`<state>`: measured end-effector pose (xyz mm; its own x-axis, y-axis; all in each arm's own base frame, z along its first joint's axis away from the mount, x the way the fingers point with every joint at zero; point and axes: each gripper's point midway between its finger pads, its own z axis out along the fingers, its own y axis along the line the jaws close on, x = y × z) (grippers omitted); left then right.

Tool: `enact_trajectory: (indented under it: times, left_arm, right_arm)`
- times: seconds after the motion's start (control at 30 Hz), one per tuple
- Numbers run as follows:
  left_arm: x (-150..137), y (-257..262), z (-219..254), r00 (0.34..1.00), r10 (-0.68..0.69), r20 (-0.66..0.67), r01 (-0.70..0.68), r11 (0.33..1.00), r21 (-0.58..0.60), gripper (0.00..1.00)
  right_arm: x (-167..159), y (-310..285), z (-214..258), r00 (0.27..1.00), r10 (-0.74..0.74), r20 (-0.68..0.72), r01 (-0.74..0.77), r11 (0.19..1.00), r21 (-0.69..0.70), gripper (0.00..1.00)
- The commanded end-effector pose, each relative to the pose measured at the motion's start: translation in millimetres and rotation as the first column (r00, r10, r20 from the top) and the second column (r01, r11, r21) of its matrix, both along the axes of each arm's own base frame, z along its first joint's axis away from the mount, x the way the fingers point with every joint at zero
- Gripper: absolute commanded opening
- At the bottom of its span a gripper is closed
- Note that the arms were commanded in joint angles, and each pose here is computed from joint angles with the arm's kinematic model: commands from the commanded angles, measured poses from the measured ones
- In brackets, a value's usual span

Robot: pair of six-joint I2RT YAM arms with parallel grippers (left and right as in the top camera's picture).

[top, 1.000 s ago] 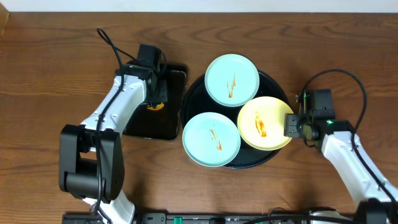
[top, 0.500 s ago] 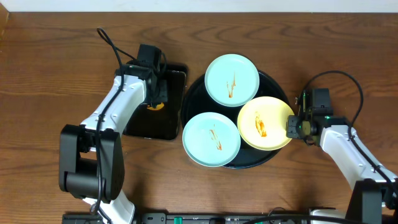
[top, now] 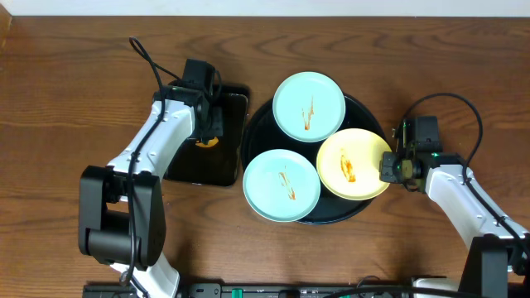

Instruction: Clean dirty plates on tray and stack at the side

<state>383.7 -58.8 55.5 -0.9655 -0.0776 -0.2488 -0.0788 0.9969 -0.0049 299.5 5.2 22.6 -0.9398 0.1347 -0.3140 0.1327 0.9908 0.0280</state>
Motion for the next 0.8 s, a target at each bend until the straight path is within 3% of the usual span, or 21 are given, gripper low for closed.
enact_trajectory:
  times: [0.0,0.13,0.47,0.77]
  left_arm:
    - [4,2,21,0.998,-0.001,0.060,0.001,1.000,-0.001,0.08]
    - [13,0,45,0.989,0.000,0.150,0.002,1.000,-0.016,0.07]
    - [32,3,122,0.911,-0.058,0.408,0.056,0.998,0.018,0.07]
    - [37,20,178,0.823,-0.043,0.567,-0.005,0.996,0.084,0.07]
  right_arm:
    - [1,-7,-1,1.000,-0.018,-0.007,0.017,0.999,-0.028,0.08]
    - [1,-7,-1,1.000,-0.018,-0.007,0.017,0.999,-0.028,0.01]
    - [1,-7,-1,1.000,-0.017,-0.009,0.017,0.999,-0.028,0.01]
    - [0,-7,-1,1.000,-0.017,-0.014,0.016,0.999,-0.028,0.01]
